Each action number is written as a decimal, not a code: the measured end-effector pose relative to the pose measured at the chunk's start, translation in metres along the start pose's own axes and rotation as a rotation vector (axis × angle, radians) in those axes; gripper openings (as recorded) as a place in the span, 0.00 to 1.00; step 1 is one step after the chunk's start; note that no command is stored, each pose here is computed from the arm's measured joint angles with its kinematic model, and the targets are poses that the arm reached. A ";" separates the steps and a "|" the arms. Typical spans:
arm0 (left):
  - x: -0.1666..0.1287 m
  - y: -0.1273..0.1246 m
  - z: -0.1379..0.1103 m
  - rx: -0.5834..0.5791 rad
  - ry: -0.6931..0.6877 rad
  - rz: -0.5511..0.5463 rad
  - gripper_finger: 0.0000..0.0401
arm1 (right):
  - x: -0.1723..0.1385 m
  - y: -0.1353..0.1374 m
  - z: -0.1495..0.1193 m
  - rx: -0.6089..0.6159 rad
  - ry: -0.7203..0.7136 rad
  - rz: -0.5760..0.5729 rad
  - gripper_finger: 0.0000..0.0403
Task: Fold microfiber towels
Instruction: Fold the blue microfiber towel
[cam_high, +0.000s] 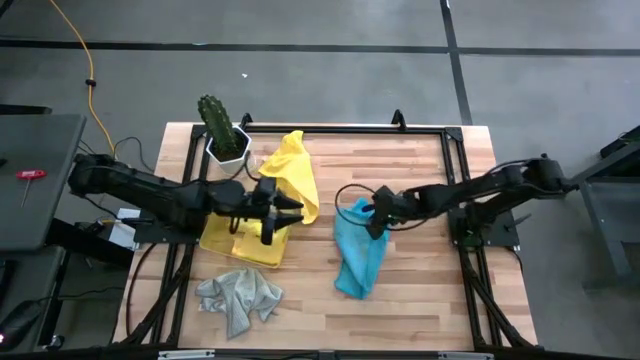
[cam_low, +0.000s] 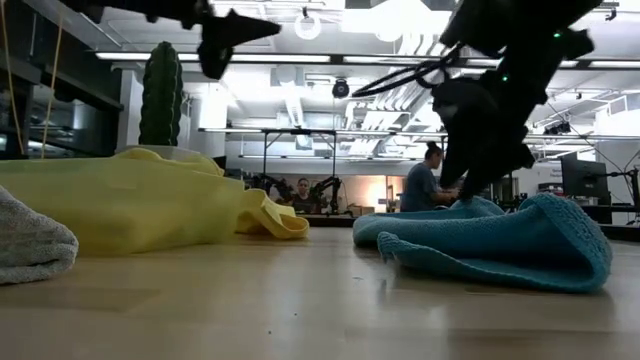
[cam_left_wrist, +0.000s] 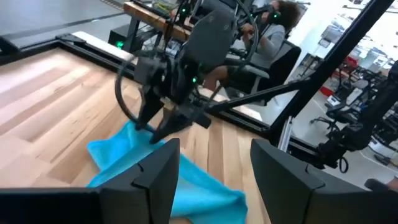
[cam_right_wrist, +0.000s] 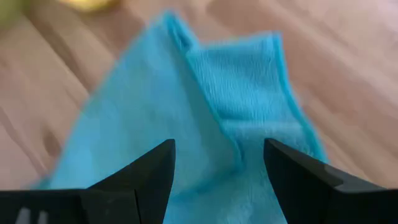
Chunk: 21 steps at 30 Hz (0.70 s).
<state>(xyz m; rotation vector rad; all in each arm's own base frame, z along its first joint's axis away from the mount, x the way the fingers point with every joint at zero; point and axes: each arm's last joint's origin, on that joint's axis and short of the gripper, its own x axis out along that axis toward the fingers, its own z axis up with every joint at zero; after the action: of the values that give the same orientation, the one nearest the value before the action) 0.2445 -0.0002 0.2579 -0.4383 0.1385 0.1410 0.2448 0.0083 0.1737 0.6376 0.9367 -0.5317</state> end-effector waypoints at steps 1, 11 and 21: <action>-0.001 -0.001 0.002 0.007 -0.007 -0.004 0.46 | 0.003 -0.001 0.001 -0.008 0.034 -0.006 0.59; -0.006 0.001 0.003 0.026 0.006 0.017 0.46 | 0.023 0.002 0.012 -0.012 0.136 -0.005 0.56; -0.005 0.005 0.004 0.061 0.002 0.047 0.46 | 0.018 0.003 0.013 -0.026 0.180 -0.040 0.21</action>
<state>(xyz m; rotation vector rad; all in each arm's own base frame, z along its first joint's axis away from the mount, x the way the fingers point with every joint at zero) 0.2389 0.0048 0.2601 -0.3742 0.1549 0.1819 0.2632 -0.0014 0.1650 0.6521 1.1262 -0.5032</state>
